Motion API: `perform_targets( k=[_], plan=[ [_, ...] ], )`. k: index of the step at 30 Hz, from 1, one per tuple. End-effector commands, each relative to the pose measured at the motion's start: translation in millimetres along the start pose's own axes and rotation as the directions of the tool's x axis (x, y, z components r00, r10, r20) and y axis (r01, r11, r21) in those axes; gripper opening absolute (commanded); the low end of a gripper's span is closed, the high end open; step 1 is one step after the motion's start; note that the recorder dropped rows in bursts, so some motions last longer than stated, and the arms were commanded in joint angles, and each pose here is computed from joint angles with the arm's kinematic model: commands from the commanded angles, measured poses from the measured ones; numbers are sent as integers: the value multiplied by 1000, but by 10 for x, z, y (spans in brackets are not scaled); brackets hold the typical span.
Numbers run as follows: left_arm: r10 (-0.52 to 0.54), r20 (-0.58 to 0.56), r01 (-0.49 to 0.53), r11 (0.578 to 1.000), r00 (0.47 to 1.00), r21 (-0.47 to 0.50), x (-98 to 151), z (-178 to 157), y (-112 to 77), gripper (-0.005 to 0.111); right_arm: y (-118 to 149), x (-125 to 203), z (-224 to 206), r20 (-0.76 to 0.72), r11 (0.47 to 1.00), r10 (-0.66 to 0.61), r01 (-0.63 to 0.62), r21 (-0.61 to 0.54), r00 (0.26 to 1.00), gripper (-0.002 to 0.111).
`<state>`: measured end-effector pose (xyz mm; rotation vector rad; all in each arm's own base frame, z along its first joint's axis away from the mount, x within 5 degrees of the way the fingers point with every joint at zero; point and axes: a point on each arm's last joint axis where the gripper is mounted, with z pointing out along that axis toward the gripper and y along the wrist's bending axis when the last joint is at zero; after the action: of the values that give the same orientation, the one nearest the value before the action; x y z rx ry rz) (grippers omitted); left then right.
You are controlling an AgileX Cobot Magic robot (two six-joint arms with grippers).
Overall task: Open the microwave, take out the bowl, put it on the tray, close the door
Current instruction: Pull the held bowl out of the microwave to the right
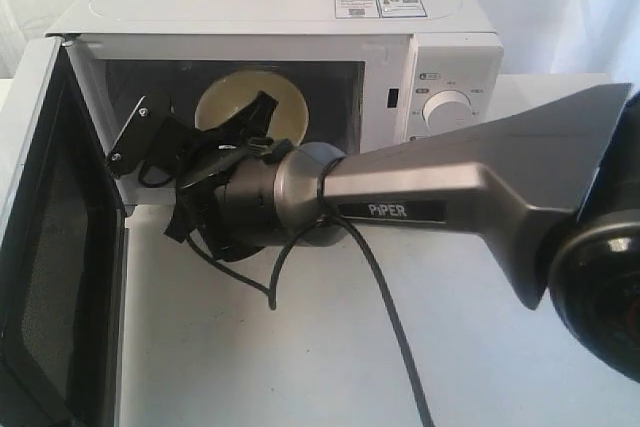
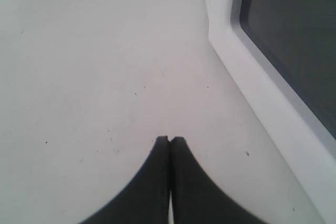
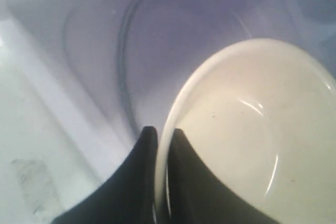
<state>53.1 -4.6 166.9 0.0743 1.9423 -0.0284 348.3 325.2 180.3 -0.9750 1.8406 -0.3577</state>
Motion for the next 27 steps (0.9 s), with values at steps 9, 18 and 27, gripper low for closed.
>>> perform_targets(
  k=[9,18,27],
  plan=[
    [-11,1,11,1000,1000,1,9,-1,-2,0,105,149,-695,-124,997,13,-3,83,992,0],
    [-11,1,11,1000,1000,1,9,-1,-2,0,-62,554,-1674,-119,985,40,-19,173,992,0],
    [-11,1,11,1000,1000,1,9,-1,-2,0,-388,1349,-2188,-64,888,460,-456,65,886,0]
  ],
)
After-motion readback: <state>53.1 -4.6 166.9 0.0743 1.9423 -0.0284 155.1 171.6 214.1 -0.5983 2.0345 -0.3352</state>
